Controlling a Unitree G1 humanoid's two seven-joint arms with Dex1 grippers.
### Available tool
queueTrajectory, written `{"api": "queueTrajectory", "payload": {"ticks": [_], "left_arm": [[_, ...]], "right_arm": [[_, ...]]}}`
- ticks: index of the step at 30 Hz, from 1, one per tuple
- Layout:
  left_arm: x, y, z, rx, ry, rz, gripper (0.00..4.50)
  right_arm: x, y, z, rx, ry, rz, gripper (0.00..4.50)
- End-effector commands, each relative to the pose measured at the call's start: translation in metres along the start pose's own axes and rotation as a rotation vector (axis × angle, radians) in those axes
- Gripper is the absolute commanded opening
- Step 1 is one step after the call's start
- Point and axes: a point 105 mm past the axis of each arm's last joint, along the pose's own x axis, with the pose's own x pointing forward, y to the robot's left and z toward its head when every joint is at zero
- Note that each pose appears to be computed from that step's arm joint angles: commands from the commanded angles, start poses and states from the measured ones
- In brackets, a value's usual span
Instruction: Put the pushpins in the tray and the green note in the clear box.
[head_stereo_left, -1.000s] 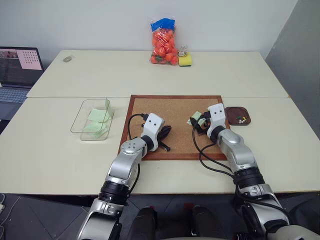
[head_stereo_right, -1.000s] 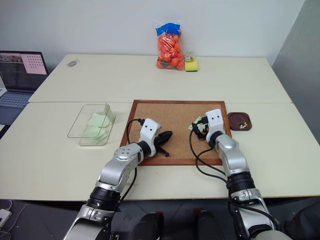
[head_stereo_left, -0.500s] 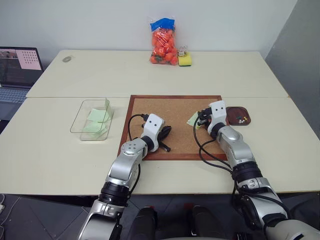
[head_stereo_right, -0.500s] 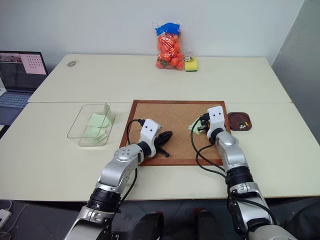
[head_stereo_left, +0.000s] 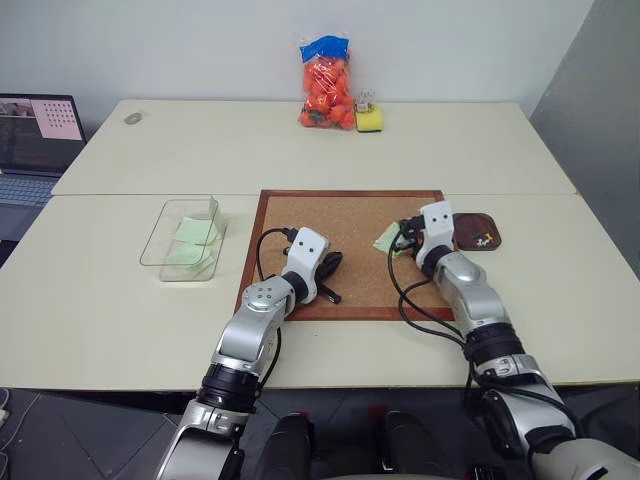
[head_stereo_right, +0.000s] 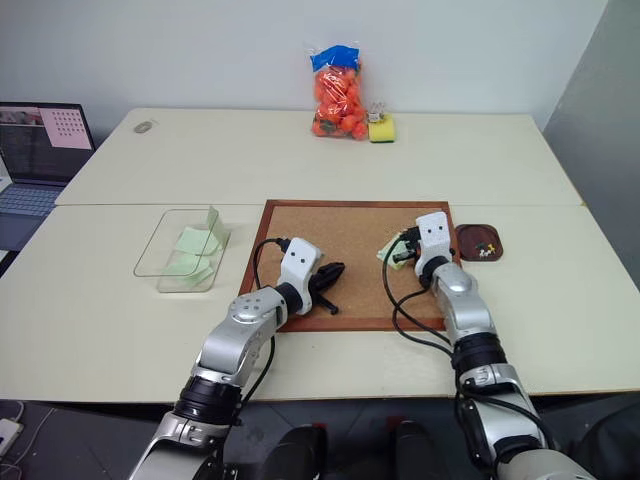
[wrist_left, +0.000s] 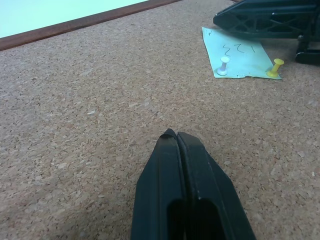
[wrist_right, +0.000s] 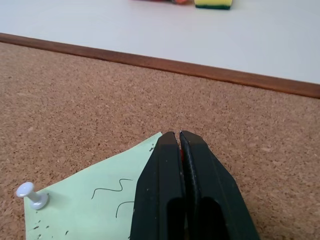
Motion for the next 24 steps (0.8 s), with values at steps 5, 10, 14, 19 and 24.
{"api": "queueTrajectory", "payload": {"ticks": [5, 10, 14, 19, 24], "left_arm": [[0.003, -0.015, -0.016, -0.017, 0.056, -0.044, 0.0], [0.002, -0.015, -0.016, -0.014, 0.055, -0.045, 0.0], [0.002, -0.015, -0.016, -0.013, 0.056, -0.046, 0.0], [0.002, -0.016, -0.015, -0.012, 0.056, -0.048, 0.0], [0.003, -0.017, -0.015, -0.012, 0.055, -0.05, 0.0]], "right_arm": [[-0.002, -0.005, 0.033, -0.042, -0.135, -0.009, 0.01], [-0.005, -0.003, 0.031, -0.043, -0.135, -0.002, 0.01], [-0.008, -0.004, 0.031, -0.037, -0.137, -0.002, 0.01], [-0.013, -0.005, 0.031, -0.024, -0.143, 0.008, 0.01], [-0.018, 0.004, 0.032, -0.047, -0.144, 0.068, 0.01]]}}
